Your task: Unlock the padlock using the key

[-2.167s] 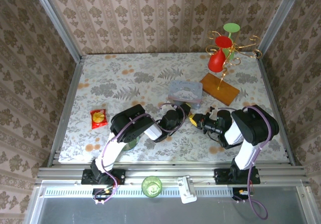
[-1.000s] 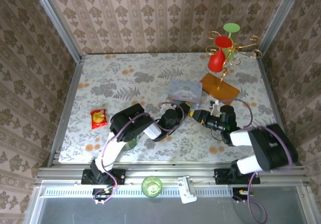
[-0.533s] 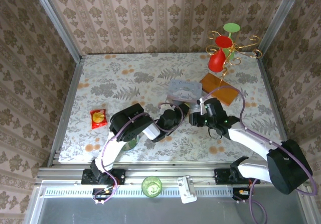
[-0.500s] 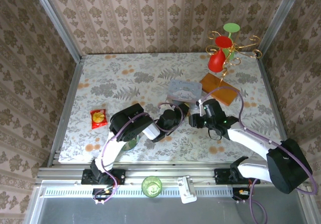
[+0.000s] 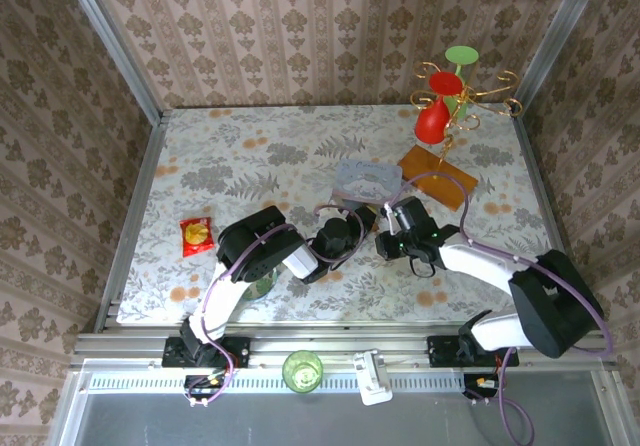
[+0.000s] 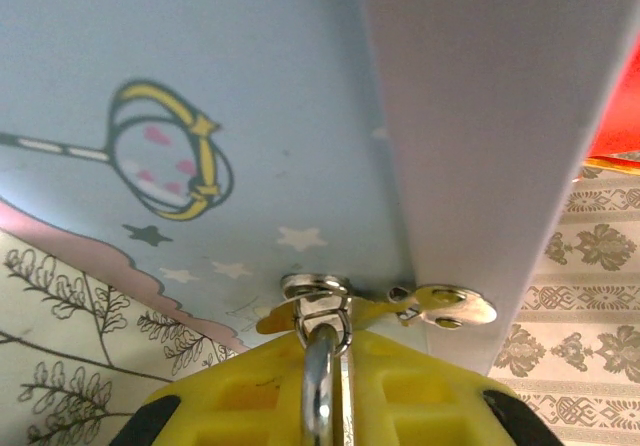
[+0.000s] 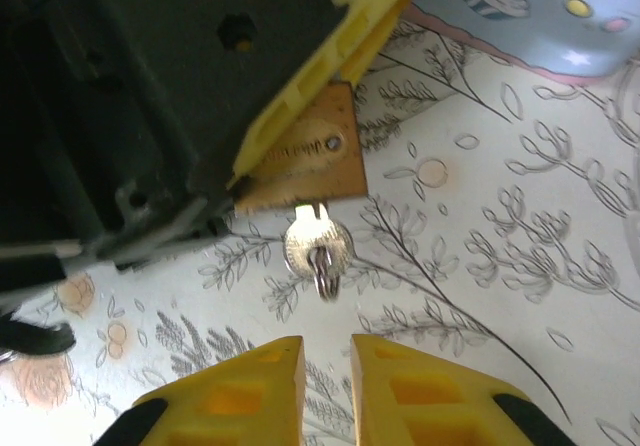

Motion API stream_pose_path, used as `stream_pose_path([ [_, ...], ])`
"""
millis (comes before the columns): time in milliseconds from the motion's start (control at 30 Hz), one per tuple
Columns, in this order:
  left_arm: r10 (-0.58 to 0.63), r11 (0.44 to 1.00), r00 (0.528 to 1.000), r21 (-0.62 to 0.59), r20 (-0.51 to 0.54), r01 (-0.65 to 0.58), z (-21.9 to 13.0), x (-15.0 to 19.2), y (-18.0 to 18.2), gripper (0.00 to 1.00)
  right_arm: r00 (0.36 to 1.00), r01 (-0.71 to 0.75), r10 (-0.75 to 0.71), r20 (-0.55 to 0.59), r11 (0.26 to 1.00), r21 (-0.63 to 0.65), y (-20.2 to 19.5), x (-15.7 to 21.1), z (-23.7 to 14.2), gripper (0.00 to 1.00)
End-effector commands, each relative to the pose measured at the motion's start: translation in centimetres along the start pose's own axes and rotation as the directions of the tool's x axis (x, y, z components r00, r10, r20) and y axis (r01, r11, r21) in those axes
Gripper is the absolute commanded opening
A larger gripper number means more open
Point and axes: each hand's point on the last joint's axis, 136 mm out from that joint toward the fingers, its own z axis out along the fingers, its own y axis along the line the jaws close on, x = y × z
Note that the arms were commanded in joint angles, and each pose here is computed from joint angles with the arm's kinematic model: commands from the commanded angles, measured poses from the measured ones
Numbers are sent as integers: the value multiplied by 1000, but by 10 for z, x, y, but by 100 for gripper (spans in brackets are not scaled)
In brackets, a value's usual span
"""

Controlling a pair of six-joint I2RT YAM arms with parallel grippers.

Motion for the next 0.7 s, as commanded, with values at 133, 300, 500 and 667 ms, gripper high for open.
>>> stream_pose_path([
  [133,-9,998,1000,62,-13,10,-6,3,-27,0,991,-12,15,132,1000,-22,4,-45,6,10],
  [300,-26,999,1000,47,-7,27,-7,3,-20,0,996,-6,9,88,1000,-29,2,-42,3,11],
  [500,0,998,999,58,32,-2,-5,-18,-27,0,995,-81,78,63,996,45,-16,-6,-26,40],
  [667,-18,998,999,54,27,16,-4,-18,-24,0,999,-11,9,39,998,68,-12,-11,-26,42],
])
